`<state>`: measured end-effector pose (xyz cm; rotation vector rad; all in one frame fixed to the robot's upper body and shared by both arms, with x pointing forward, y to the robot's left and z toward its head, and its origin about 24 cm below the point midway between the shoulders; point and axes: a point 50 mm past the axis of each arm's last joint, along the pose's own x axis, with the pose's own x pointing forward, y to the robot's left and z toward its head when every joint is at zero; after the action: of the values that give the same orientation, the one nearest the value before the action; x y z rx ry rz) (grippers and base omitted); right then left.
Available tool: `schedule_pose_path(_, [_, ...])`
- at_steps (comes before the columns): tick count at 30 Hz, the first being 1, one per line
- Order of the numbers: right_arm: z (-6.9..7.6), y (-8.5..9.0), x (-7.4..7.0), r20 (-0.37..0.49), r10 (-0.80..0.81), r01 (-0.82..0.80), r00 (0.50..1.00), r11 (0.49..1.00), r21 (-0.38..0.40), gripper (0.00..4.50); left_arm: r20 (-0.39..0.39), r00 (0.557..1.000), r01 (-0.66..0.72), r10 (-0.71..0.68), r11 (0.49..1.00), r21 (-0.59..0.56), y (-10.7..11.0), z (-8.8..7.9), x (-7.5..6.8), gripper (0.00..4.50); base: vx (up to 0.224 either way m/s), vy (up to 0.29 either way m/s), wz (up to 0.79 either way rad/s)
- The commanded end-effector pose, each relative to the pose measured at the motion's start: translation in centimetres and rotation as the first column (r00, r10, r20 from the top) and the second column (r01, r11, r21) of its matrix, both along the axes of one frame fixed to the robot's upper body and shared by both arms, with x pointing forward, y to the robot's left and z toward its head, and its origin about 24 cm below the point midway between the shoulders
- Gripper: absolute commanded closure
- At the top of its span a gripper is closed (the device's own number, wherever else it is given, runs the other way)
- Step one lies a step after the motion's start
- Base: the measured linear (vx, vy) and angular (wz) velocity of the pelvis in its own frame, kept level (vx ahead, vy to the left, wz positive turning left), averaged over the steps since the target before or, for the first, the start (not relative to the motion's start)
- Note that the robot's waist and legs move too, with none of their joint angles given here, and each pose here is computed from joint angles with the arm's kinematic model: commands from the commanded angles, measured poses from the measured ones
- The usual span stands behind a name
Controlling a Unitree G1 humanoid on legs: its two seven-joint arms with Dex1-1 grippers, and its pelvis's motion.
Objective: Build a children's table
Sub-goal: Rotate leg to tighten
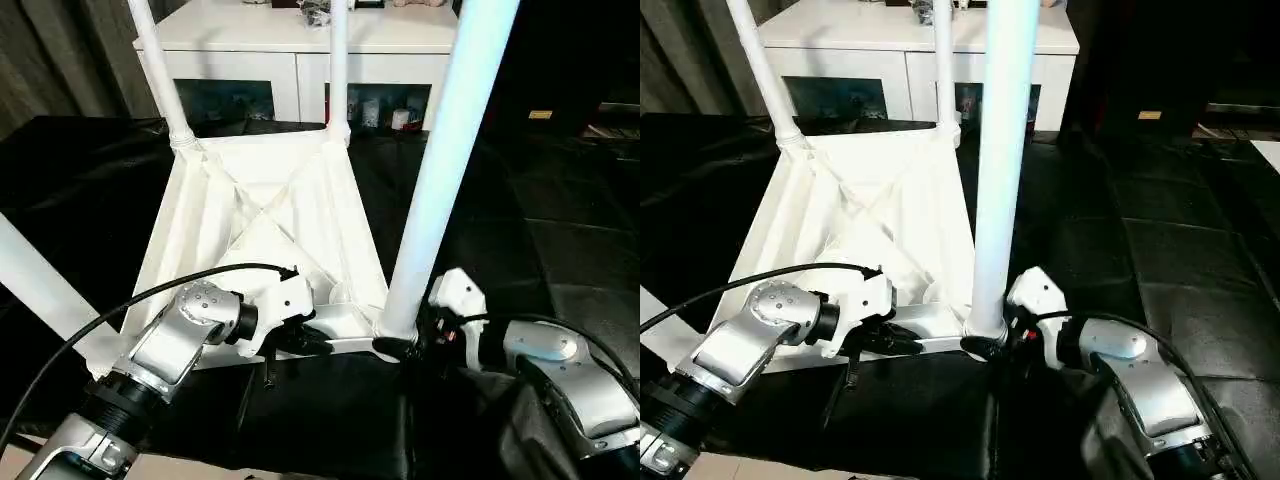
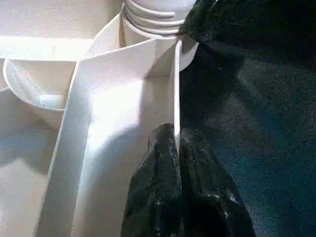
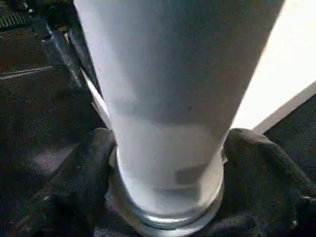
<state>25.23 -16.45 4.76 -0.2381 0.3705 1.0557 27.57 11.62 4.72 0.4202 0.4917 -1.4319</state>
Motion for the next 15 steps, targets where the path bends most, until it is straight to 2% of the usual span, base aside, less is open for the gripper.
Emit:
schedule_pose_path(1, [0.3, -0.3, 0.4, 0.011, -0.010, 0.011, 1.000, 1.000, -0.007, 1.13, -0.033, 0.999, 0.035, -0.035, 0.999, 0.017, -0.1, -0.5, -0.4, 4.50, 0.000, 0.000, 0.00])
schedule_pose_path(4, [0.3, -0.4, 0.5, 0.010, -0.027, 0.027, 1.000, 1.000, 0.004, 1.25, -0.032, 0.999, 0.034, -0.033, 0.999, 0.016, -0.1, -0.5, -0.4, 4.50, 0.000, 0.000, 0.00])
schedule_pose_path(6, [0.3, -0.3, 0.5, 0.014, -0.035, 0.035, 0.999, 0.999, 0.016, 1.54, -0.037, 0.999, 0.032, -0.032, 0.999, 0.012, -0.1, -0.5, -0.4, 4.50, 0.000, 0.000, 0.00])
schedule_pose_path(8, [0.3, -0.2, 0.6, 0.016, -0.047, 0.047, 0.999, 0.998, 0.031, 1.62, -0.037, 0.999, 0.029, -0.028, 0.999, 0.013, -0.1, -0.5, -0.4, 4.50, 0.000, 0.000, 0.00])
schedule_pose_path(10, [0.2, 0.0, 1.0, 0.028, -0.101, 0.099, 0.995, 0.994, 0.053, 1.72, -0.042, 0.999, 0.011, -0.011, 1.000, 0.012, -0.1, -0.6, -0.3, 4.50, 0.000, 0.000, 0.00])
schedule_pose_path(13, [-1.0, 0.6, 2.1, 0.033, -0.311, 0.309, 0.950, 0.949, 0.058, 1.76, -0.024, 0.996, -0.090, 0.090, 0.996, 0.011, -0.9, -1.0, 0.3, 4.50, 0.000, 0.000, 0.00])
schedule_pose_path(15, [-2.2, 1.5, 2.5, 0.002, -0.480, 0.479, 0.877, 0.876, 0.063, 1.78, 0.000, 0.965, -0.262, 0.263, 0.965, -0.024, -2.5, -1.1, 1.4, 4.50, 0.000, 0.000, 0.00])
